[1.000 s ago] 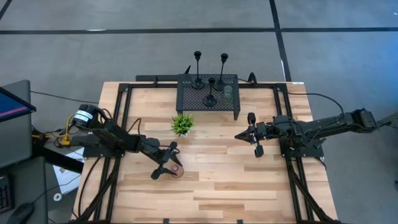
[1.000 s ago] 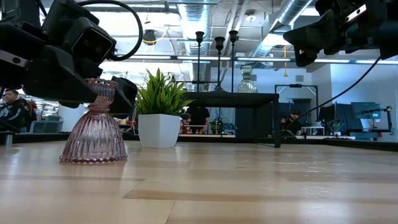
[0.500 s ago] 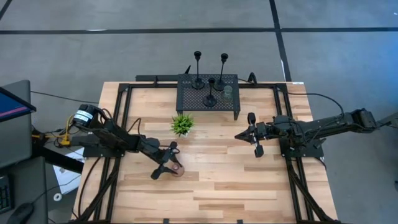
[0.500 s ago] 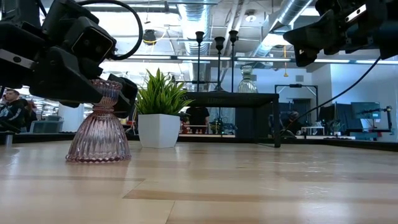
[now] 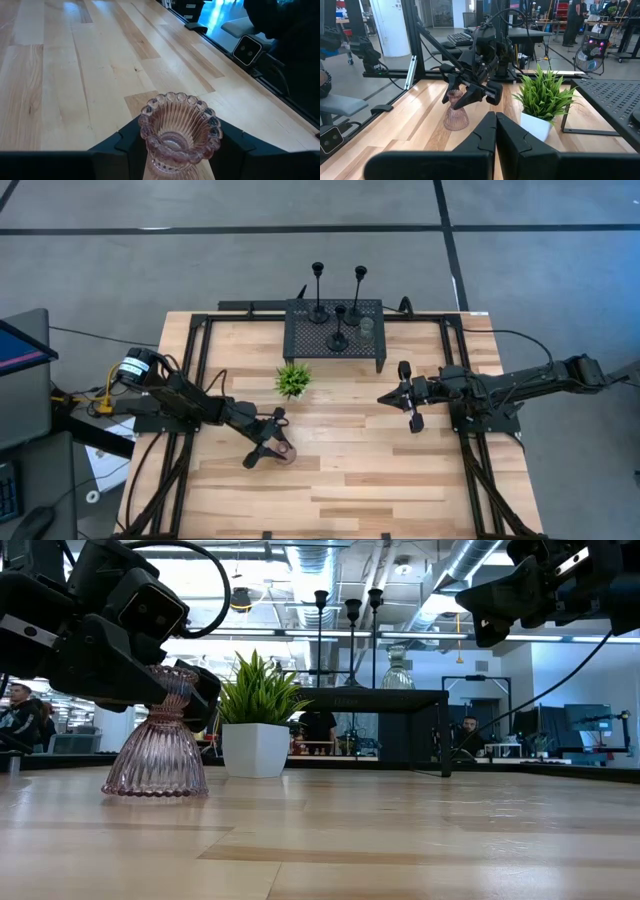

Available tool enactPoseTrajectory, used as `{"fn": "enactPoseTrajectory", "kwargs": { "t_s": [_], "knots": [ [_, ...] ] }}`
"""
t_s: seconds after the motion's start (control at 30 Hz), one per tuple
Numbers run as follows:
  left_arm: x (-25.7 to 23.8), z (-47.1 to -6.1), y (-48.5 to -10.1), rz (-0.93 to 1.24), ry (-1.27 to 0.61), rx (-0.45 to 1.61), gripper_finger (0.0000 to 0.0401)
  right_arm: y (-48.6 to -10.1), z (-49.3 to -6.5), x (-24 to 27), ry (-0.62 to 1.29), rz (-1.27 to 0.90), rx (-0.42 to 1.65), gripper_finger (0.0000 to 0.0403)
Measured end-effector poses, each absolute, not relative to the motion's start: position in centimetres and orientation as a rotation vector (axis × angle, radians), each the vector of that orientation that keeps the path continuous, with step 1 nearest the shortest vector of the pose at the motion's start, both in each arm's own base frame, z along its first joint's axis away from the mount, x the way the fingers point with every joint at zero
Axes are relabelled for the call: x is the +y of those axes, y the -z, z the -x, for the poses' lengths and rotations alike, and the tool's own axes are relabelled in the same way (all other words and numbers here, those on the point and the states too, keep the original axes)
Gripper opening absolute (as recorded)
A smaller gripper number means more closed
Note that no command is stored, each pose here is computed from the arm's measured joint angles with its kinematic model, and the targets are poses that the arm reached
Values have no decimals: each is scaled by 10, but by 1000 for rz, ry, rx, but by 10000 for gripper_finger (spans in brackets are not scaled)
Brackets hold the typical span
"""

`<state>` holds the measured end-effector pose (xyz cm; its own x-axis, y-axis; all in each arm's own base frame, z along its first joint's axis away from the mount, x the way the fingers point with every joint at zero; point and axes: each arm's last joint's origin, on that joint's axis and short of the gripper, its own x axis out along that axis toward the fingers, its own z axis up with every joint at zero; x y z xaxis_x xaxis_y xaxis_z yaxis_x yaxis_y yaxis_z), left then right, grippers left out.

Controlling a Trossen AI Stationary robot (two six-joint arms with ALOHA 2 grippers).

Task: Pick & Place candle stick holders
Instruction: Put the pink glass candle holder on the shelf

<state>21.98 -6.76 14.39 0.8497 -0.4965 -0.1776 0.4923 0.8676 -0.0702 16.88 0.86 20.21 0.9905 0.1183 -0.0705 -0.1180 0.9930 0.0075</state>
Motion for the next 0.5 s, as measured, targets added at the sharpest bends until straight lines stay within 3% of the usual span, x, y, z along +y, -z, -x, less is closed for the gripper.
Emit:
{"fn": "enactPoseTrajectory", "kwargs": {
  "t_s": [0.5],
  "knots": [
    [-66,-220,-144,29,515,194,167,-202,-169,9,-119,-3,71,0]
  ]
}}
